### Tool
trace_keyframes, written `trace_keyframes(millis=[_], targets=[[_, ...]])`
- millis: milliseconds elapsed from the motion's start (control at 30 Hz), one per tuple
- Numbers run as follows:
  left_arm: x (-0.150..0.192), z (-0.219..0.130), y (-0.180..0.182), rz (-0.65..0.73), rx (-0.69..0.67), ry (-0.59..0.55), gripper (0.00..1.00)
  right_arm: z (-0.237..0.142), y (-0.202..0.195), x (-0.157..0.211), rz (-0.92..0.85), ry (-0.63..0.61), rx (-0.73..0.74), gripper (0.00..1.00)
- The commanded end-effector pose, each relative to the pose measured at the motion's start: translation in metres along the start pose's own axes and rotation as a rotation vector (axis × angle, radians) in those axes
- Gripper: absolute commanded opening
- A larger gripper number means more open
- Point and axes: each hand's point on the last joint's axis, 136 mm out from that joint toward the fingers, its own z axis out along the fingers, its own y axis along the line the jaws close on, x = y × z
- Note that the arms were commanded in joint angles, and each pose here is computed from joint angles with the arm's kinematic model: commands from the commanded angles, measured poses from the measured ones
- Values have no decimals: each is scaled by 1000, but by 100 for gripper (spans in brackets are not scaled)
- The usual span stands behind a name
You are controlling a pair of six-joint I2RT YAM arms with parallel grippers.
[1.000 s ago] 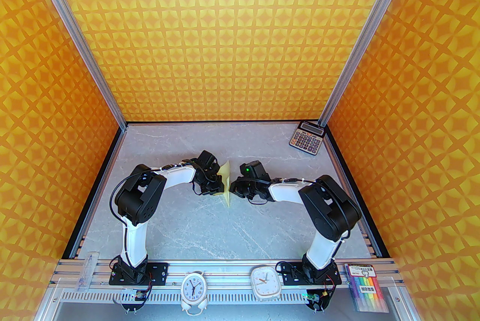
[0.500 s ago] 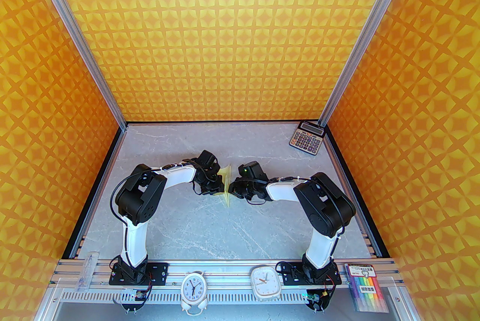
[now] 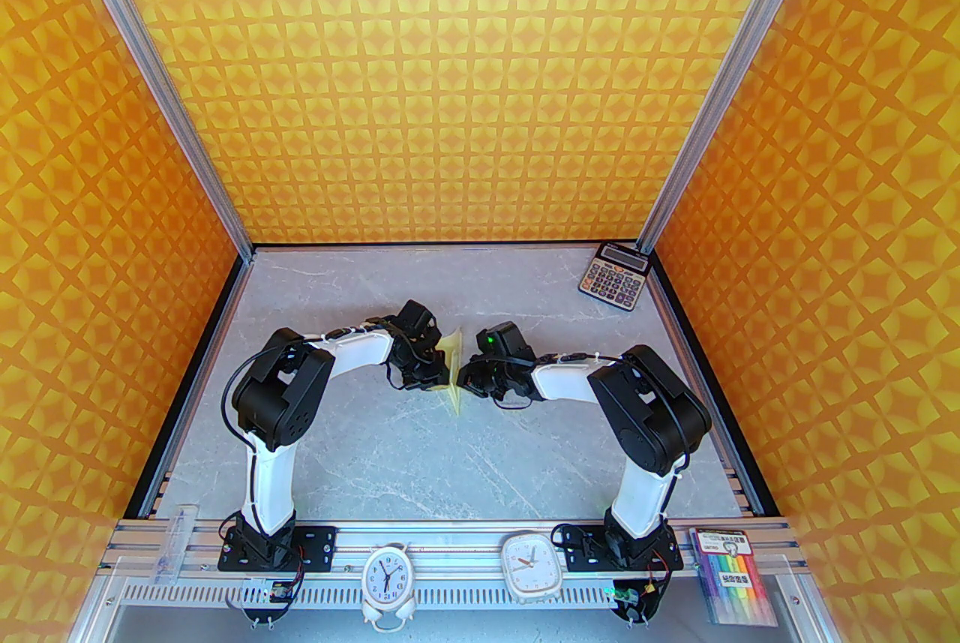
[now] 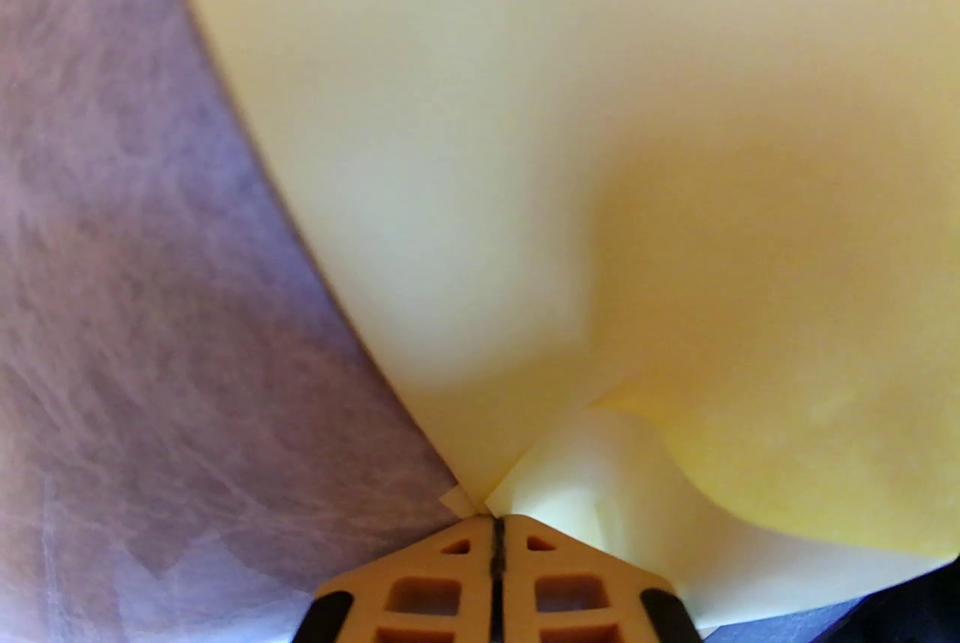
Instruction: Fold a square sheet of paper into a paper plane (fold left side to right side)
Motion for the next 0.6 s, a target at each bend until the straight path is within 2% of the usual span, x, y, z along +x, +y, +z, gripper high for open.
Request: trace_keyframes(millis=[0,300,567], targets=[[17,22,18,-4,-75,67,6,-4,4,0,-24,-9,12,9],[20,26,23,-20,-87,84,5,-22,24,-3,-50,-31,-35,10],[20,26,22,-15,-87,85,5,-6,21,-1,-20,-4,-59,10]])
